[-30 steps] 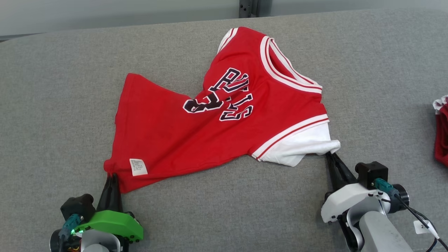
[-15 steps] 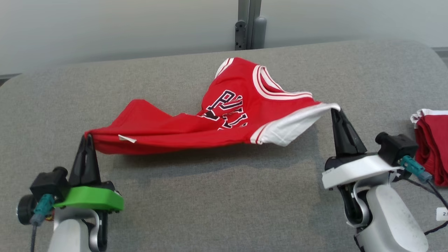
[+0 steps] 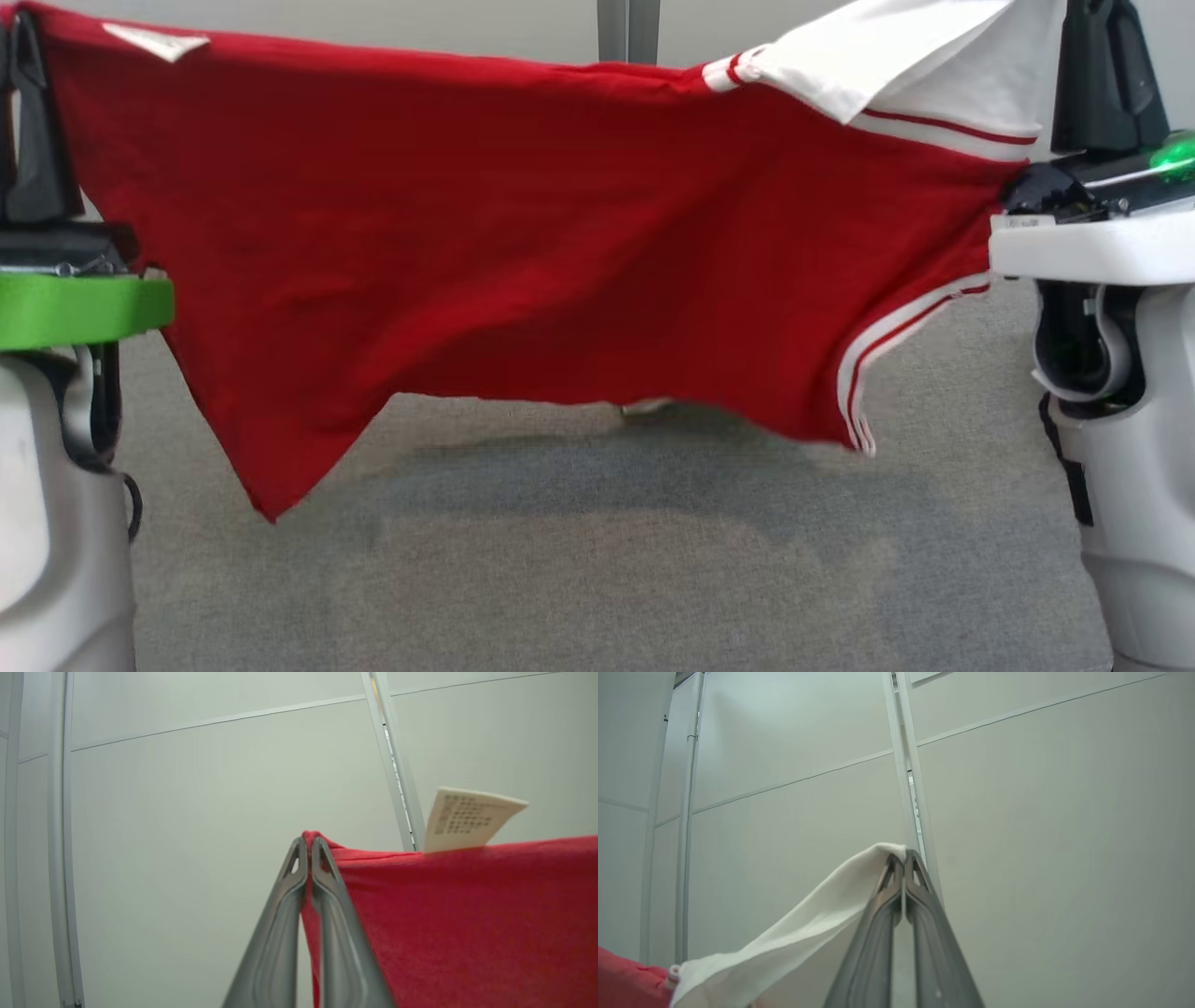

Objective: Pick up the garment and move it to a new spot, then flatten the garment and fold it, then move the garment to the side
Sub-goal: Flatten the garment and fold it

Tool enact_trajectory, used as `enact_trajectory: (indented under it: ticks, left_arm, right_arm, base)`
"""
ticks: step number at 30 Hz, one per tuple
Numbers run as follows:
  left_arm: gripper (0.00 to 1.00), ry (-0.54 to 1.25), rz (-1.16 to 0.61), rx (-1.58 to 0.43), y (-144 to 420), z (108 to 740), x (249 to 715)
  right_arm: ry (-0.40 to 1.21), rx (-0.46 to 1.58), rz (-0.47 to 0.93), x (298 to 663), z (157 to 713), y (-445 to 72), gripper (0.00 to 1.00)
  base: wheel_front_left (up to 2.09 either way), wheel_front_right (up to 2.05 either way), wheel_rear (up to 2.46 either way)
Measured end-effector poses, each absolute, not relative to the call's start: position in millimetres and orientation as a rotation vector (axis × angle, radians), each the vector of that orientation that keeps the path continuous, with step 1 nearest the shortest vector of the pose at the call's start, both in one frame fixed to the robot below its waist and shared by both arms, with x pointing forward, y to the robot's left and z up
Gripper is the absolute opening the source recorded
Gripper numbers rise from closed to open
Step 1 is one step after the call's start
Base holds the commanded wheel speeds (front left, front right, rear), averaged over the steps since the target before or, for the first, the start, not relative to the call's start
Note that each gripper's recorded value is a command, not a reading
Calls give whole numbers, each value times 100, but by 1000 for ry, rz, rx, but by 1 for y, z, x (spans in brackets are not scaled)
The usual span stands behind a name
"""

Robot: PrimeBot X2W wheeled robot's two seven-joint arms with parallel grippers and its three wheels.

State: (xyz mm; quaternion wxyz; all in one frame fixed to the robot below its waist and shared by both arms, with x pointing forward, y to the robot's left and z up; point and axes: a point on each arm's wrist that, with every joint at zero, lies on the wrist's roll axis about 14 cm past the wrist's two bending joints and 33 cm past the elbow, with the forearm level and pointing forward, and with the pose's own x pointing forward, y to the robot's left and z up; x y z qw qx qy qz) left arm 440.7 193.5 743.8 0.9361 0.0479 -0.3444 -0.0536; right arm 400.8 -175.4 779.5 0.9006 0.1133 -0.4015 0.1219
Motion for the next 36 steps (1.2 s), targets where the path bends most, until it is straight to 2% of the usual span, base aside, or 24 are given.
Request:
enact_trajectory:
  ticks: [3, 7, 11, 15, 22, 27, 31, 36]
  left_arm:
    - [0, -732, -129, 115, 188, 759, 450]
    - [0, -698, -152, 121, 177, 757, 481]
    - [0, -657, -171, 114, 164, 746, 521]
    - [0, -632, -170, 111, 155, 739, 567]
    - [0, -631, -116, 142, 169, 733, 628]
    - [0, -561, -84, 127, 183, 693, 650]
    - [0, -413, -70, 104, 191, 620, 653]
    - [0, -187, -33, 26, 195, 518, 626]
  right_arm:
    - [-861, 235, 248, 408, 792, -181, 0]
    - [-847, 238, 220, 437, 794, -191, 0]
    - [-839, 187, 205, 476, 798, -192, 0]
    - [-842, 220, 155, 525, 802, -202, 0]
    - [-818, 199, 117, 602, 792, -203, 0]
    - [-744, 198, 77, 639, 751, -209, 0]
    - [-630, 209, 71, 656, 691, -205, 0]
    - [-431, 275, 55, 646, 595, -204, 0]
  base:
    - [0, 0, 0]
    - [0, 0, 0]
    - [0, 0, 0]
    - [0, 0, 0]
    - [0, 0, 0]
    - [0, 0, 0]
    - [0, 0, 0]
    - [0, 0, 0]
